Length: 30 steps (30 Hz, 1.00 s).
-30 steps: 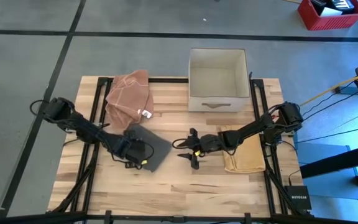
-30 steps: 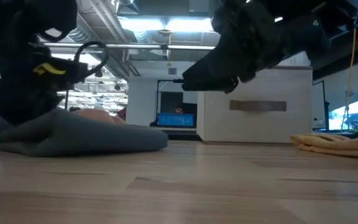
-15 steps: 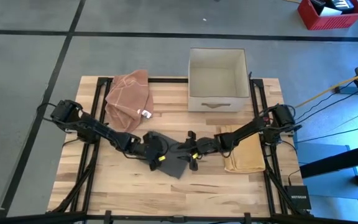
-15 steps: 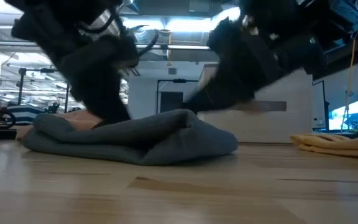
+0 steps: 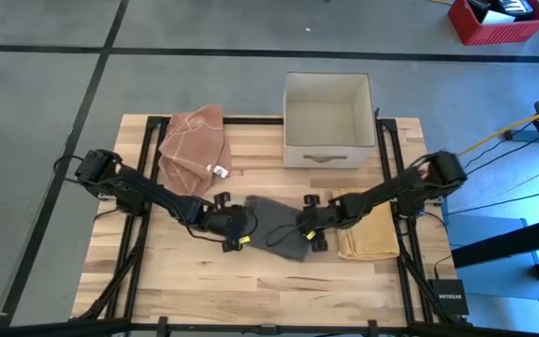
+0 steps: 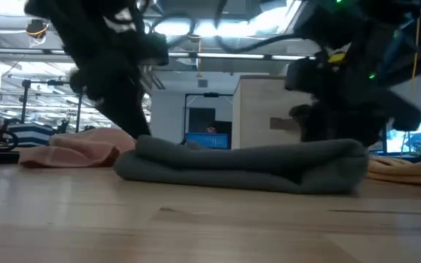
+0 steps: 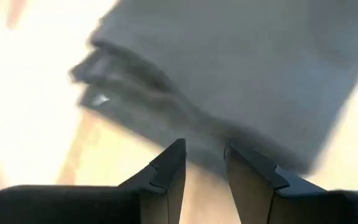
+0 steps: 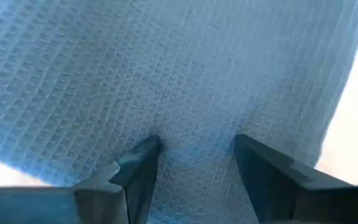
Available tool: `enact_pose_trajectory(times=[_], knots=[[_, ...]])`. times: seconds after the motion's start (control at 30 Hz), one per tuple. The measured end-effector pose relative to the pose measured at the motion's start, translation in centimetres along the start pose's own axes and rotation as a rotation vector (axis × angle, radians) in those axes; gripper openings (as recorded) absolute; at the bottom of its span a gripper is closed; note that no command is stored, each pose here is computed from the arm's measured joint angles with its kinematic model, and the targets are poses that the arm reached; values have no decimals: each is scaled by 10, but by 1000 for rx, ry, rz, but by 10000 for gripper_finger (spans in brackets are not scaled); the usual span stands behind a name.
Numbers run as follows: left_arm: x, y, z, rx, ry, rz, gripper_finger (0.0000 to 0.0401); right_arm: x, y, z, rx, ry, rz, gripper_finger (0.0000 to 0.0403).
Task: Fold towel
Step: Fold the gray towel
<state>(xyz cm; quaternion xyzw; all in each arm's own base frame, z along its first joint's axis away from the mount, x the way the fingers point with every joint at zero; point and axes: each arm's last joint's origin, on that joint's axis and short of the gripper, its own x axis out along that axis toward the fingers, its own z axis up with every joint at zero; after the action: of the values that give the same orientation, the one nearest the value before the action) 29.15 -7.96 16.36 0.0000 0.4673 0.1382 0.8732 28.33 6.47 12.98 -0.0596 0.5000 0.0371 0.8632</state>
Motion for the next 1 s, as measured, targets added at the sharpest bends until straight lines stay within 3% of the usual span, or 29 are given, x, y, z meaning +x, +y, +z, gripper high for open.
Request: enact_pose_trajectory(times=[0.07, 0.17, 0.37, 0.53, 0.73, 0.87, 1.0], knots=[[11, 4, 1, 27, -38, 38, 103, -15, -2, 2, -37, -21, 1, 216], [30, 7, 5, 25, -65, 27, 103, -35, -3, 16, -8, -168, -8, 216], [60, -2, 1, -40, -61, -40, 103, -26, 2, 27, 110, -316, 52, 216], [64, -23, 1, -165, -124, -150, 103, -1, 8, 8, 18, -127, 74, 216], [40, -38, 13, -33, -139, -217, 103, -7, 7, -8, -126, 101, 88, 216], [19, -28, 28, 40, -138, -125, 103, -24, 6, 5, -135, 121, 87, 216], [18, -6, 41, 29, -222, 87, 103, -40, 6, 30, 18, -15, 92, 216]])
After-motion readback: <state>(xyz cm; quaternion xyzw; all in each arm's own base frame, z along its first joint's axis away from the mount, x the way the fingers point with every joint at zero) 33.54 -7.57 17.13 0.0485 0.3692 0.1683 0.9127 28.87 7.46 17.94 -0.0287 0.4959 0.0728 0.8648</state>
